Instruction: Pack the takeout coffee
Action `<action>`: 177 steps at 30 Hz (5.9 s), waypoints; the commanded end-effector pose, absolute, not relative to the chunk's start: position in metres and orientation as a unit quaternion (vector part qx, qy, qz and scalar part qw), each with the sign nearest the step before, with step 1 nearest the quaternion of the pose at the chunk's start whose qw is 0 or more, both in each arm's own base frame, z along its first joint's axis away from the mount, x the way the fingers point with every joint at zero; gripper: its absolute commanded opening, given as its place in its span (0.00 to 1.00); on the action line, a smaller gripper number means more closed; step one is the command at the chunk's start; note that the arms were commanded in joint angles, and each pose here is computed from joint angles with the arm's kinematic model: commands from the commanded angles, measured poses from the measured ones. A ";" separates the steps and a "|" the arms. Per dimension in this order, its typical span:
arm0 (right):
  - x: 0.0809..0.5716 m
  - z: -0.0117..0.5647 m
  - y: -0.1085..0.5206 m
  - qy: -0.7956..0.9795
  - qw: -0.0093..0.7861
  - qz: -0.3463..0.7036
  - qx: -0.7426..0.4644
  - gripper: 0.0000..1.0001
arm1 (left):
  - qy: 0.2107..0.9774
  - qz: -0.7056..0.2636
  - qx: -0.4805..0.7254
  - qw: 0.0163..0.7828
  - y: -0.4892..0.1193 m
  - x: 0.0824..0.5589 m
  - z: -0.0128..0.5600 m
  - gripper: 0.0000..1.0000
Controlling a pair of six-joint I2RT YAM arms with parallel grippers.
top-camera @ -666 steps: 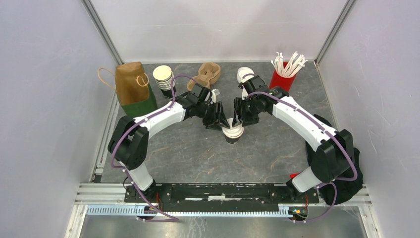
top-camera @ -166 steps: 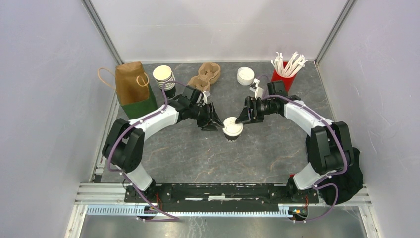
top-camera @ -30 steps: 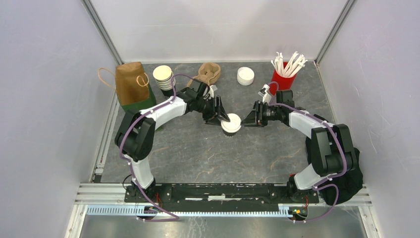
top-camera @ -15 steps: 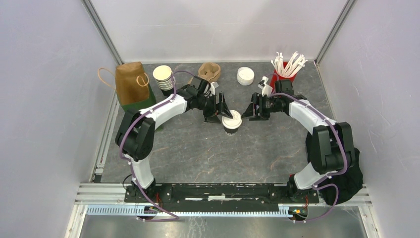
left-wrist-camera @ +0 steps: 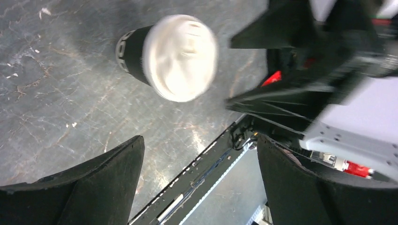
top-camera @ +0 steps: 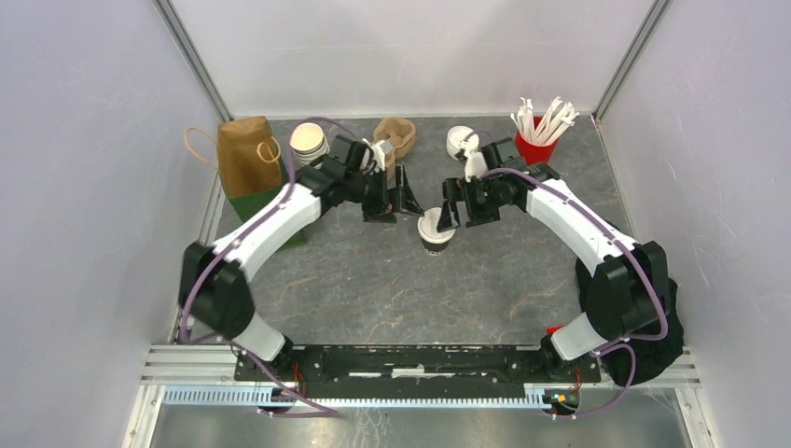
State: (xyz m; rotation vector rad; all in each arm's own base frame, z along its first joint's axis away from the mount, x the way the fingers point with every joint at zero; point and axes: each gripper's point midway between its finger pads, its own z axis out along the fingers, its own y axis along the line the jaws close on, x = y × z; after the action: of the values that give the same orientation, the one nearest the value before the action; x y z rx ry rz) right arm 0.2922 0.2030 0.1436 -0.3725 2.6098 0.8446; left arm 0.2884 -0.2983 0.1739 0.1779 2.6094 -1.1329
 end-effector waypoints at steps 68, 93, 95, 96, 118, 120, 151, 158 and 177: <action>0.304 0.112 0.142 0.955 0.247 -0.043 -0.159 0.86 | 0.865 -0.382 0.119 0.304 -0.254 0.253 0.305 0.97; 0.269 0.131 -0.006 0.957 0.266 -0.114 0.007 0.98 | 0.874 -0.373 0.116 0.288 -0.258 0.261 0.294 0.98; 0.275 0.147 -0.003 0.954 0.279 -0.107 0.005 0.98 | 0.877 -0.371 0.110 0.286 -0.258 0.262 0.292 0.98; 0.278 0.153 0.000 0.954 0.284 -0.099 0.000 0.98 | 0.878 -0.370 0.108 0.285 -0.257 0.263 0.291 0.97; 0.198 0.239 0.141 0.872 0.360 0.307 -0.127 0.98 | 0.933 -0.256 0.031 0.252 -0.247 0.310 0.225 0.92; 0.194 0.256 0.142 0.860 0.384 0.314 -0.125 0.98 | 0.940 -0.211 0.036 0.265 -0.239 0.327 0.212 0.90; 0.239 0.247 0.106 0.913 0.346 0.173 -0.127 0.98 | 0.936 0.009 0.161 0.314 -0.249 0.490 0.122 0.72; 0.246 0.241 0.107 0.918 0.335 0.166 -0.133 0.98 | 0.940 -0.052 0.136 0.307 -0.257 0.501 0.117 0.82; 0.252 0.237 0.106 0.921 0.328 0.162 -0.132 0.98 | 0.941 -0.153 0.095 0.288 -0.257 0.523 0.104 0.57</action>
State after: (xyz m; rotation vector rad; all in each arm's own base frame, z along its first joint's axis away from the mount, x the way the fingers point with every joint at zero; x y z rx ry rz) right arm 0.2433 0.1075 0.2210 -0.3257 2.4672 0.4496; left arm 0.5091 -0.2430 0.0825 0.3186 2.5782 -0.2980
